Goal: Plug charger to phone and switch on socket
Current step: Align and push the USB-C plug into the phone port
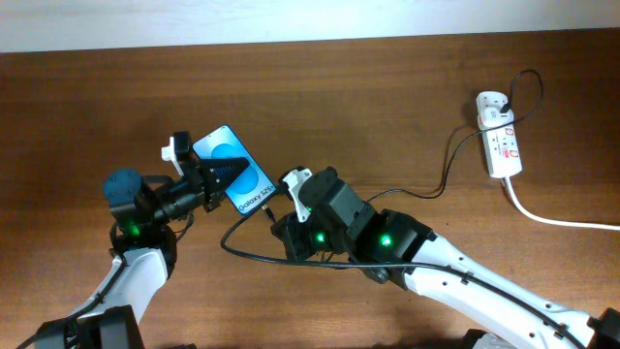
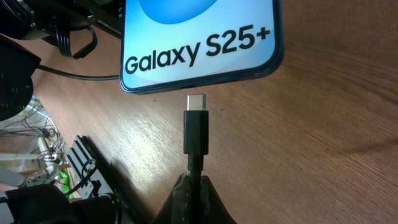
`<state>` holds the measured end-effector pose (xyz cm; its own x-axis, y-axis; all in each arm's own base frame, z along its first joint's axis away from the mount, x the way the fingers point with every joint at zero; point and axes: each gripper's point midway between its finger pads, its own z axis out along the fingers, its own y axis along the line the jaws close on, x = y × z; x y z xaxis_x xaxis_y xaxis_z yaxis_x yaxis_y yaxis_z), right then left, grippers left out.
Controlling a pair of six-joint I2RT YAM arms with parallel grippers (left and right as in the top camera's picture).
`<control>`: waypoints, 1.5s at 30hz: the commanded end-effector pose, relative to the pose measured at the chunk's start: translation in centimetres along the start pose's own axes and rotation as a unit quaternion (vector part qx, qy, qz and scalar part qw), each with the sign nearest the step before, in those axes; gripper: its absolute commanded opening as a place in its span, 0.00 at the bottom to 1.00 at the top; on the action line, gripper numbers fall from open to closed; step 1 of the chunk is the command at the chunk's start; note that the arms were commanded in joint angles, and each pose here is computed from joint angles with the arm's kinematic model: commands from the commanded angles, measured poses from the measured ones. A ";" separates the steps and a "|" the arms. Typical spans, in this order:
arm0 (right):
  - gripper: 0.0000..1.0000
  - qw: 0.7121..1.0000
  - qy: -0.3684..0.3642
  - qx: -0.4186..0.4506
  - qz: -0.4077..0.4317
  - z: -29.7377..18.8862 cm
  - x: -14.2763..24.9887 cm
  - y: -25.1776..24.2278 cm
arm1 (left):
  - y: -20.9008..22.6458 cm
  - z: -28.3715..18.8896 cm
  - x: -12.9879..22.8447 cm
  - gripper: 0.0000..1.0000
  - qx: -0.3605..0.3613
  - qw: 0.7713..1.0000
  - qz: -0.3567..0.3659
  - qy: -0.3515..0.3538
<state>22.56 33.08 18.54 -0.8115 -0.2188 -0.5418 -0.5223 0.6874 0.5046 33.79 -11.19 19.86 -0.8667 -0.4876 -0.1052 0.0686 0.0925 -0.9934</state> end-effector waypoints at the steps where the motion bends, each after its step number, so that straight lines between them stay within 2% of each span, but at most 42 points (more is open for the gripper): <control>1: 0.04 1.000 0.000 -0.004 0.000 0.1 -0.2 0.2 | -1.0 0.1 -0.3 0.00 0.008 1.000 0.007 0.002; 20: 0.04 1.000 0.001 -0.002 -0.004 0.5 -0.2 0.0 | -0.5 0.1 -0.2 0.00 0.001 0.999 0.035 0.002; 28: 0.04 1.000 0.000 -0.003 -0.022 0.5 -0.2 0.0 | -0.1 0.1 -0.1 0.00 -0.005 1.000 0.027 0.003; 37: 0.04 1.000 0.000 -0.002 -0.026 0.5 -0.3 0.0 | -0.1 0.1 0.0 0.00 -0.004 1.000 -0.026 0.005; 45: 0.04 1.000 0.006 0.001 -0.030 0.5 0.1 -0.2 | -0.2 0.8 0.7 0.00 -0.003 1.000 0.018 0.018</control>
<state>22.64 33.17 18.00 -0.7893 -0.2592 -0.5567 -0.5583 0.6803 0.4749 33.42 -12.13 18.96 -0.8822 -0.4691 -0.0400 0.0017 0.0819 -0.9966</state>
